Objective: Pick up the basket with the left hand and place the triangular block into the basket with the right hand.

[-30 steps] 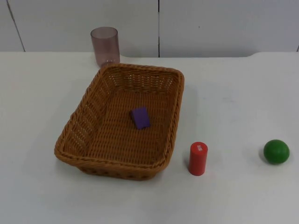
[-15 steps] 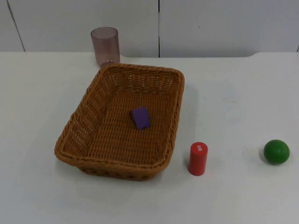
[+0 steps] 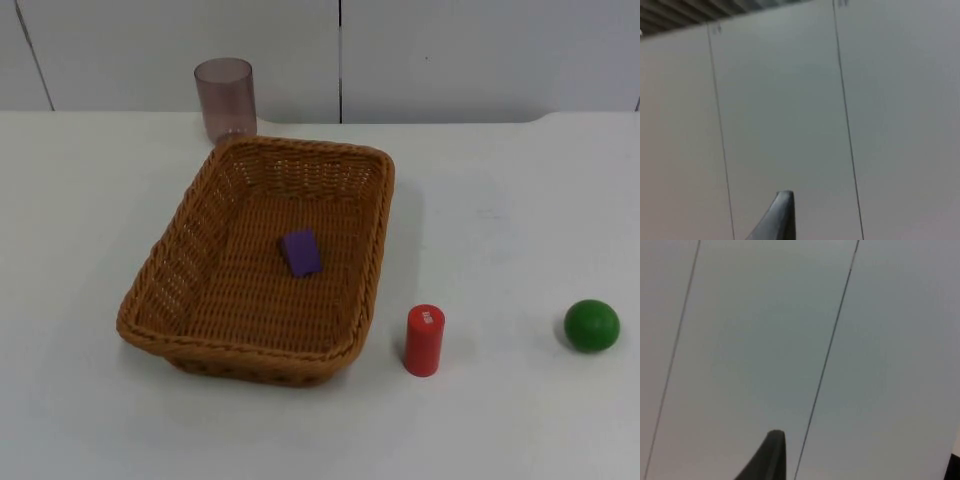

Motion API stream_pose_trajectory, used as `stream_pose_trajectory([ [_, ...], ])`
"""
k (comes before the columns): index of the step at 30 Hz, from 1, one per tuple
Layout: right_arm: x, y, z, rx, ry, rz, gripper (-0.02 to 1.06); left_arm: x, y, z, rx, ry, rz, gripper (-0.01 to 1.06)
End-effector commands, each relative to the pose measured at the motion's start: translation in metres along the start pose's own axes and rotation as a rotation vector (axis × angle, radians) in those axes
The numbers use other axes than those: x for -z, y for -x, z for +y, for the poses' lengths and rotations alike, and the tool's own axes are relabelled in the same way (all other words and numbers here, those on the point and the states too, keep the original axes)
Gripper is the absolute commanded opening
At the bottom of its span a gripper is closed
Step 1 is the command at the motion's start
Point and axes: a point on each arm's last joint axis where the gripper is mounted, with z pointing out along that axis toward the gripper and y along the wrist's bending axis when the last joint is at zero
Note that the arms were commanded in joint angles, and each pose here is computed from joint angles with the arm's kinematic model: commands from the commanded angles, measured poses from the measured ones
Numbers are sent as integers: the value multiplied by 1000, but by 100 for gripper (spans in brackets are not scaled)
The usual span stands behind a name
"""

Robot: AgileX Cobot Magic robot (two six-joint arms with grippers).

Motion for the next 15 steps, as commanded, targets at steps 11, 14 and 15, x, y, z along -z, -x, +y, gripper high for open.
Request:
stream_pose_trajectory([
  [11,12,-6,7,-33,70,36,105,44,-6,-10,47,-46,-7,105],
  [14,12,-5,7,-30,73,33,105,50,-15,-9,-32,-53,5,105],
  [15,12,-5,7,-29,71,34,105,47,-18,-9,-36,-64,20,105],
])
